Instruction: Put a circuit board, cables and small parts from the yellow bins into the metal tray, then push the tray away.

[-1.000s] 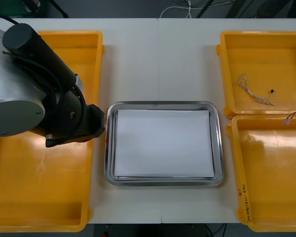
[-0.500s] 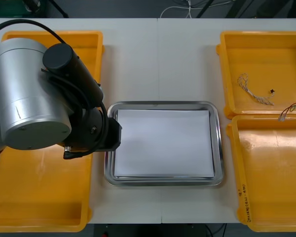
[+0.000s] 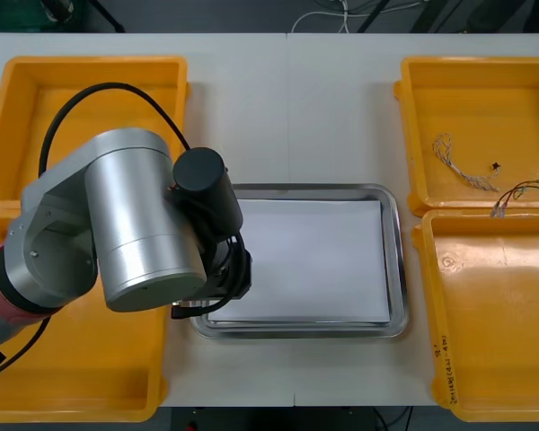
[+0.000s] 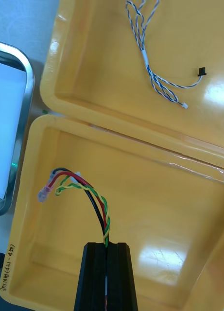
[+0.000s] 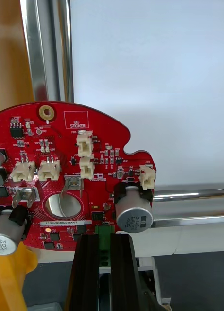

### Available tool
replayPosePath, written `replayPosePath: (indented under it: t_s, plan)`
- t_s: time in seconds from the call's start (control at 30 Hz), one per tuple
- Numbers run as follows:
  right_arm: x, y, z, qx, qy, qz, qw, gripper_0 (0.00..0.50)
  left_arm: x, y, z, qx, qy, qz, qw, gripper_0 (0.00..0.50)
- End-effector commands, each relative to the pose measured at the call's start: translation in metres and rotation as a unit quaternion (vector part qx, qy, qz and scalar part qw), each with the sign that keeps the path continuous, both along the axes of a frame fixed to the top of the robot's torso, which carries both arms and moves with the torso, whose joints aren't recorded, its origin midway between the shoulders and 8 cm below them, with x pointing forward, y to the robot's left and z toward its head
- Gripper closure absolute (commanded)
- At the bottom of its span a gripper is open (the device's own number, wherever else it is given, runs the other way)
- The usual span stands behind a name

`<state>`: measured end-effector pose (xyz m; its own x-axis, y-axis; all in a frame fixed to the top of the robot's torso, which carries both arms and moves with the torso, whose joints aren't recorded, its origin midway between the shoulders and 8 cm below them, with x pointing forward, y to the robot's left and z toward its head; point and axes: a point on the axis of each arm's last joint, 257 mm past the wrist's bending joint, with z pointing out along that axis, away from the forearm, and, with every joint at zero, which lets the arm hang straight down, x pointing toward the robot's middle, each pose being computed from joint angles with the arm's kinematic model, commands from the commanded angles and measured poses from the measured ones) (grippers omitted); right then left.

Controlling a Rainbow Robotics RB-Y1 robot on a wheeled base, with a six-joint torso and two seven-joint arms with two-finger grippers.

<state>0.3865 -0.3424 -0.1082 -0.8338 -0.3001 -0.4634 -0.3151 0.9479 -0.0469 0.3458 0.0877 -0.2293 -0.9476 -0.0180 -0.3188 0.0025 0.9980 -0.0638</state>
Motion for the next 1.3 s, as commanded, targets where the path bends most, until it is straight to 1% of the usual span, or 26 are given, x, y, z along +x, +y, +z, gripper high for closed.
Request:
replayPosePath:
  t_s: [0.03, 0.27, 0.37, 0.43, 0.5, 0.67, 0.77, 0.97, 1.3]
  plan:
    - [-0.001, 0.008, 0.027, -0.014, -0.030, 0.013, 0.999, 0.500, 0.009, -0.031, 0.006, -0.022, -0.020, 0.011, 0.9995, 0.500]
    - [-0.015, 0.027, 0.024, -0.023, -0.025, 0.044, 0.998, 0.500, 0.013, -0.041, -0.012, -0.022, -0.022, 0.011, 0.9995, 0.500]
    - [-0.018, 0.032, 0.020, -0.026, -0.021, 0.050, 0.998, 0.500, 0.015, -0.043, -0.021, -0.019, -0.017, 0.015, 0.9995, 0.500]
    - [-0.019, 0.036, 0.018, -0.030, -0.023, 0.057, 0.998, 0.500, 0.016, -0.046, -0.025, -0.018, -0.019, 0.016, 0.9995, 0.500]
    - [-0.019, 0.042, 0.015, -0.034, -0.024, 0.065, 0.997, 0.500, 0.017, -0.048, -0.031, -0.018, -0.018, 0.016, 0.9995, 0.500]
    - [-0.016, 0.058, 0.010, -0.051, -0.024, 0.090, 0.994, 0.500, 0.019, -0.058, -0.039, -0.027, -0.022, 0.011, 0.9993, 0.500]
    - [-0.013, 0.067, 0.007, -0.057, -0.024, 0.101, 0.993, 0.500, 0.015, -0.056, -0.045, -0.021, -0.018, 0.011, 0.9996, 0.500]
    - [-0.005, 0.087, -0.001, -0.062, -0.026, 0.120, 0.991, 0.500, 0.009, -0.058, -0.054, -0.017, -0.014, 0.009, 0.9997, 0.500]
    - [-0.001, 0.114, -0.013, -0.078, -0.023, 0.153, 0.985, 0.500, 0.003, -0.064, -0.062, -0.022, -0.011, 0.008, 0.9997, 0.500]
